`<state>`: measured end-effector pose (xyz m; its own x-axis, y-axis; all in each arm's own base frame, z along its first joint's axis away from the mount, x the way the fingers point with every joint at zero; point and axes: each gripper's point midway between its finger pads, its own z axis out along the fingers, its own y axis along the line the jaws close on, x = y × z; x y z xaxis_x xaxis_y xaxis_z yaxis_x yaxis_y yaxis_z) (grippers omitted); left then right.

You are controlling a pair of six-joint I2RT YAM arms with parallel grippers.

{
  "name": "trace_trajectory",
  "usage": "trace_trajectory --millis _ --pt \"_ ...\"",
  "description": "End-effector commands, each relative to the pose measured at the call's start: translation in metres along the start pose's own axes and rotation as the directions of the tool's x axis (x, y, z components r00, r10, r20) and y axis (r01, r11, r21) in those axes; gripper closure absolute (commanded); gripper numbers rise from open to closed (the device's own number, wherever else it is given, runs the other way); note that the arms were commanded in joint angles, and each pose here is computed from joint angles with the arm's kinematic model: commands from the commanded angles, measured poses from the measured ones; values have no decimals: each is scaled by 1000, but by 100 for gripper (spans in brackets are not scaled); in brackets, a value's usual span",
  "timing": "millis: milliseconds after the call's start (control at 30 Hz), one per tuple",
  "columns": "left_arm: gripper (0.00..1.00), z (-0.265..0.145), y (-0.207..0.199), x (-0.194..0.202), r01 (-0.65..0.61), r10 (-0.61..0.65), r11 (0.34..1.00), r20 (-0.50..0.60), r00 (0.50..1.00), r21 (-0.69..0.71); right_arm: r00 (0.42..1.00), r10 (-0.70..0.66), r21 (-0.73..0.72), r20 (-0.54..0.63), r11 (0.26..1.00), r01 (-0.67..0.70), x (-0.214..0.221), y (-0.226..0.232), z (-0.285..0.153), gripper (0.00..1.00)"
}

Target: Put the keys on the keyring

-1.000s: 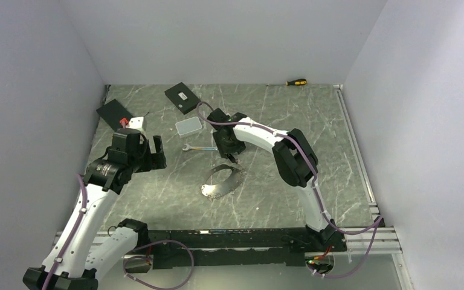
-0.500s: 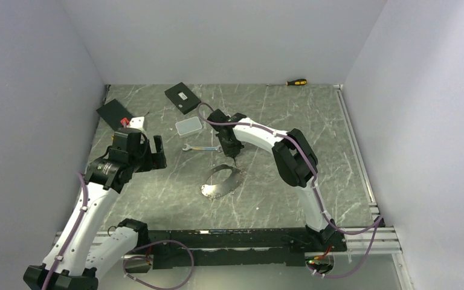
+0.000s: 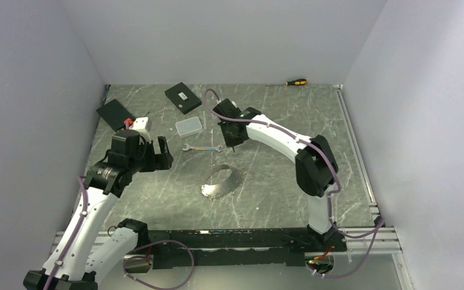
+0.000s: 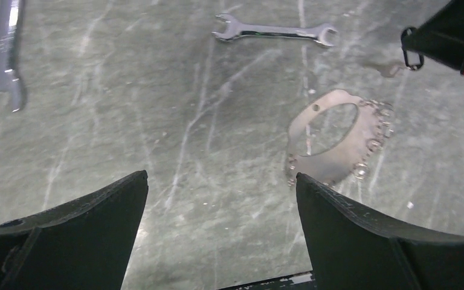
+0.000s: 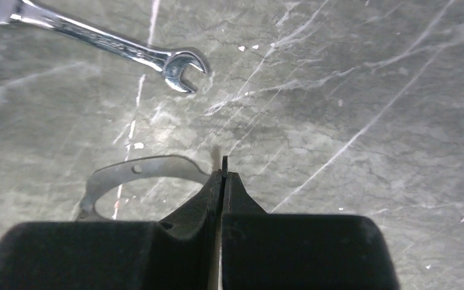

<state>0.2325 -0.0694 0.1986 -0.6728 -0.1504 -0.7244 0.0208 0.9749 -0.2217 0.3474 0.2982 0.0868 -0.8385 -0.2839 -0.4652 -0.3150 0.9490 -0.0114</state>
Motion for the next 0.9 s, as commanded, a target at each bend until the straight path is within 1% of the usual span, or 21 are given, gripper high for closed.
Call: trace_trajectory --millis 0,100,167,267,367,400,433,500,600,667,733,800,867 --pt "2 -4 -42 -12 -43 22 968 90 996 246 985 30 -87 167 996 -16 -32 7 -46 100" --pt "1 -10 -57 -16 -53 5 941 143 990 334 973 53 -135 222 991 -24 -40 9 -71 100" --pt "1 -15 -65 -21 -88 16 921 187 982 381 963 77 -182 258 983 -30 -45 13 -89 100" --pt "2 -27 -83 -27 -187 68 862 257 964 472 946 132 -293 297 955 -41 -49 24 -116 100" --pt "12 -39 -102 -35 -301 111 779 352 929 550 924 204 -415 323 908 -56 -50 37 -140 100" --pt "13 -43 -107 -41 -332 109 756 392 913 564 916 238 -450 323 890 -73 -49 40 -148 100" --pt "13 -45 -112 -42 -352 110 734 409 906 581 906 265 -474 330 877 -84 -48 41 -156 100" --pt "15 -46 -119 -46 -377 105 702 435 894 605 890 312 -505 332 856 -112 -49 41 -166 100" --pt "23 -49 -134 -44 -432 120 613 463 878 661 872 366 -531 326 834 -151 -50 40 -178 100" --pt "24 -49 -143 -47 -463 112 572 494 862 678 862 385 -552 329 819 -155 -49 41 -186 100" --pt "23 -47 -151 -51 -500 111 544 533 839 674 856 396 -568 334 809 -152 -49 41 -191 100" --pt "22 -45 -160 -50 -544 131 503 563 816 671 858 396 -567 328 808 -156 -46 40 -193 100" --pt "22 -41 -171 -44 -569 163 463 566 808 680 861 394 -565 323 810 -158 -43 39 -195 100"
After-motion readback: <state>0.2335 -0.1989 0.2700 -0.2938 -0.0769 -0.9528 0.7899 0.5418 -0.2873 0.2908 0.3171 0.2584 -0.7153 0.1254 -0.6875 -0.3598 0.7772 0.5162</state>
